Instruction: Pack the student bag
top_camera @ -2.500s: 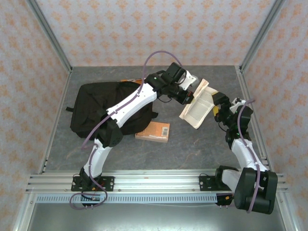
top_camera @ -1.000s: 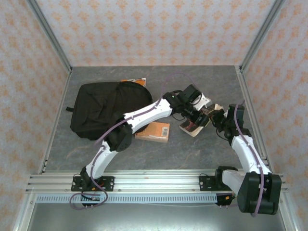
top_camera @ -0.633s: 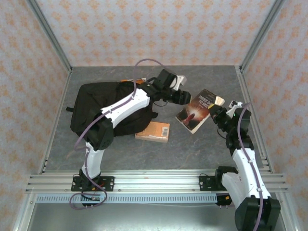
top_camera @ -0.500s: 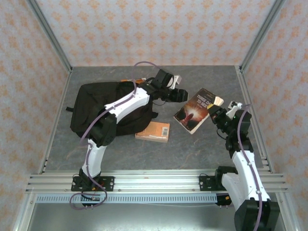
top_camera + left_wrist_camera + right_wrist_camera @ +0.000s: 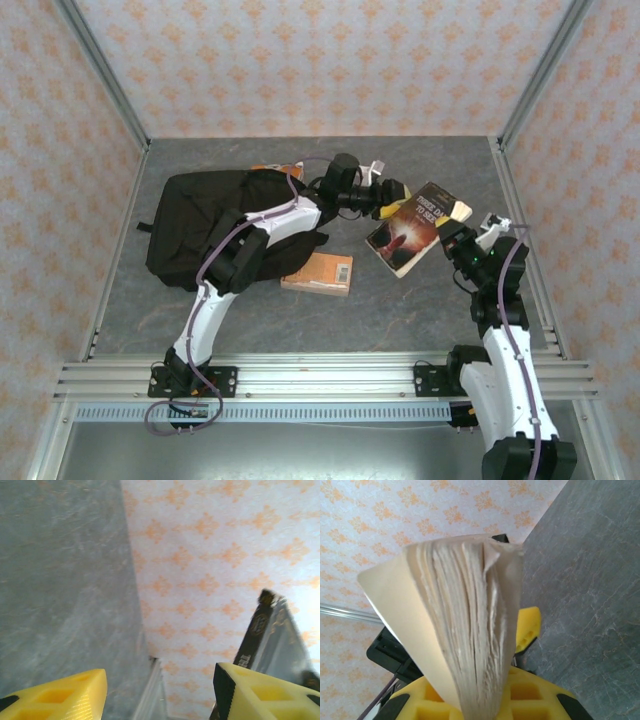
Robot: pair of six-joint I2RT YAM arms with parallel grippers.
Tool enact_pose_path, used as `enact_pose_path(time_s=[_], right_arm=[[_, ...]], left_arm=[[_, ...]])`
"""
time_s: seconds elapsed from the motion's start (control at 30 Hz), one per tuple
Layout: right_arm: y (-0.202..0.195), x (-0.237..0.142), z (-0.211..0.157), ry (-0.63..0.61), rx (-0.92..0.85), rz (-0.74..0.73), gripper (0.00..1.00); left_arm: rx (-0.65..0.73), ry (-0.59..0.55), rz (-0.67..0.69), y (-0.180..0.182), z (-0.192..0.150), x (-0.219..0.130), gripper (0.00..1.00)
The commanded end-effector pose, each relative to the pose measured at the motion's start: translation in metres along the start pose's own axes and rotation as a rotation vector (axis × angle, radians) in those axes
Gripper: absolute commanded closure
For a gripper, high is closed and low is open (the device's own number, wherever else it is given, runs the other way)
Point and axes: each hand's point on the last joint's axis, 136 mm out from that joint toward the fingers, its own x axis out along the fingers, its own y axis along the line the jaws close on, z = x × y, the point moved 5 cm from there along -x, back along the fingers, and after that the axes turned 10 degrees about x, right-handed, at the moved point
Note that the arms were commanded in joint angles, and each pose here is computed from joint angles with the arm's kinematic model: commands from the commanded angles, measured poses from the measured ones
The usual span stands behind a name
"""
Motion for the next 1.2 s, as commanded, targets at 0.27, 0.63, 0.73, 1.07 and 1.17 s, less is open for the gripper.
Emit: enact_pose_path(time_s=[0.27,0.63,0.73,1.07,1.17], right_arm=[[0.003,-0.018,0.01,-0.106,-0.051,-0.138,1.0],[0.019,-0.017,0.005,-0.053,-0.023,-0.06,1.0],[0.024,-0.018,-0.002,-0.024,0.008,0.006,1.0],[0.043,-0.013,-0.006,0.028,0.124,0.199,1.0],[0.039,-0.004,-0.004,0.041,0.143,0.186,1.0]], left_arm=[[-0.026,0.037,-0.29,-0.056,0.003,0.008,0.68],[0.161,0.105,0.08,-0.04,-0.017,-0.012,0.35],[0.224,0.11,0.19,-0.042,-0.021,-0.029,0.32],[0.139,0.093,0.032,-0.067,-0.049,-0.05,0.28],[0.118,0.093,-0.069,-0.085,-0.056,-0.051,0.3]])
